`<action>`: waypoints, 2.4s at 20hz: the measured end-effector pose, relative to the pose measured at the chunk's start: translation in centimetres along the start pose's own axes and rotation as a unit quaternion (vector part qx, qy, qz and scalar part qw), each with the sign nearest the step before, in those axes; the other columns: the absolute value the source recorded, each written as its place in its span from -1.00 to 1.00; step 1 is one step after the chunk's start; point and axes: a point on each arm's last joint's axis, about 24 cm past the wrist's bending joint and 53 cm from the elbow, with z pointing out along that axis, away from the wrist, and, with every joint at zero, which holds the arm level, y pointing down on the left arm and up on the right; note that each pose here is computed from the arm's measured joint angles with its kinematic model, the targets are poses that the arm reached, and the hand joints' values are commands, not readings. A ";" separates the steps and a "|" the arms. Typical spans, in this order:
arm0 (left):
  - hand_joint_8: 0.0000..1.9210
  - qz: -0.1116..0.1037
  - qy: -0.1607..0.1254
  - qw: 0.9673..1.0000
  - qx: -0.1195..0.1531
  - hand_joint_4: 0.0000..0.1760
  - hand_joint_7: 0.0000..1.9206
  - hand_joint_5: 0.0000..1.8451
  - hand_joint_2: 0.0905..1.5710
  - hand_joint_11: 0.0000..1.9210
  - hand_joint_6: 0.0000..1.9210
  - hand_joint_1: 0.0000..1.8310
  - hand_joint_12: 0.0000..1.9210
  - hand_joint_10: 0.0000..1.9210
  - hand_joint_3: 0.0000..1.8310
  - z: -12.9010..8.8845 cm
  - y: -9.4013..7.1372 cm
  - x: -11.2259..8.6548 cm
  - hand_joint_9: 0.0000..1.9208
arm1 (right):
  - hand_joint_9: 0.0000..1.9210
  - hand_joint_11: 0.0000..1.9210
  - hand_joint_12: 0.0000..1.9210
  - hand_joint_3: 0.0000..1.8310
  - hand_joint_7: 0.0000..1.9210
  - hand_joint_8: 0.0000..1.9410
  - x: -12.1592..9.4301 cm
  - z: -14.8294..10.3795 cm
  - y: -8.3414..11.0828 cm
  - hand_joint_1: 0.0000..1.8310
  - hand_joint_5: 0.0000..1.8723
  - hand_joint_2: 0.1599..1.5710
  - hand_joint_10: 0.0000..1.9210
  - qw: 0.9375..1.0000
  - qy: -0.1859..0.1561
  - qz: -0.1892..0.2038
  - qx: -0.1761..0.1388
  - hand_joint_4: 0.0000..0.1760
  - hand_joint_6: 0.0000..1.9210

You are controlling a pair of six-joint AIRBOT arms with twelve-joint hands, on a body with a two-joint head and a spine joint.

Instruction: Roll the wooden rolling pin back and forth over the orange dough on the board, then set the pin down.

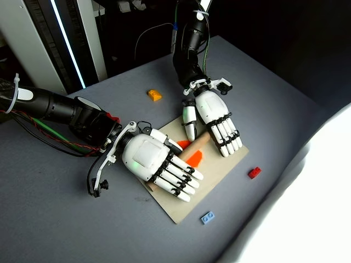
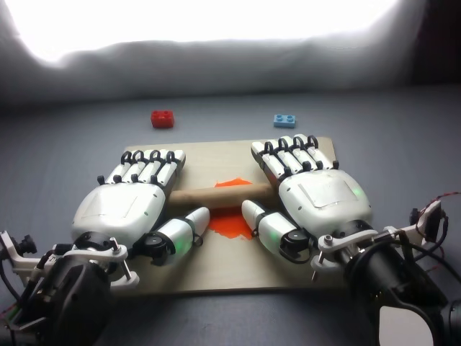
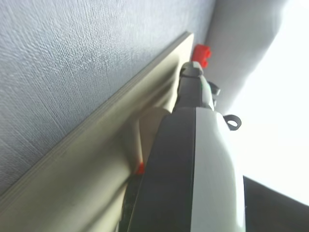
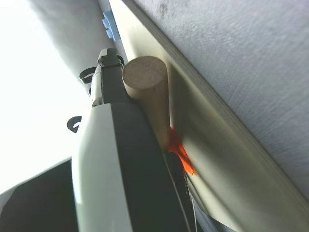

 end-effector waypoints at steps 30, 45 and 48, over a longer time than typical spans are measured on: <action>-1.00 0.005 0.000 1.000 0.007 -1.00 -1.00 -1.00 0.82 -1.00 -1.00 -1.00 -1.00 -1.00 -1.00 3.3 -0.7 -0.4 -1.00 | -0.99 -1.00 -1.00 -1.00 -0.95 -0.99 -1.5 3.1 -1.2 -1.00 -0.94 0.91 -1.00 1.000 0.010 0.015 0.005 -1.00 -0.99; -1.00 0.008 -0.001 1.000 0.008 -1.00 -1.00 -1.00 0.82 -1.00 -1.00 -1.00 -1.00 -1.00 -1.00 4.4 -0.5 -0.4 -1.00 | -1.00 -1.00 -1.00 -1.00 -0.95 -0.99 -2.1 3.9 -1.6 -1.00 -0.94 0.91 -1.00 1.000 0.011 0.024 0.008 -1.00 -0.99; -1.00 0.010 -0.003 1.000 0.009 -1.00 -1.00 -1.00 0.82 -1.00 -1.00 -1.00 -1.00 -1.00 -1.00 4.6 -0.5 -0.5 -1.00 | -0.99 -1.00 -1.00 -1.00 -0.95 -0.99 -2.1 3.9 -1.6 -1.00 -0.93 0.91 -1.00 1.000 0.011 0.022 0.007 -1.00 -0.99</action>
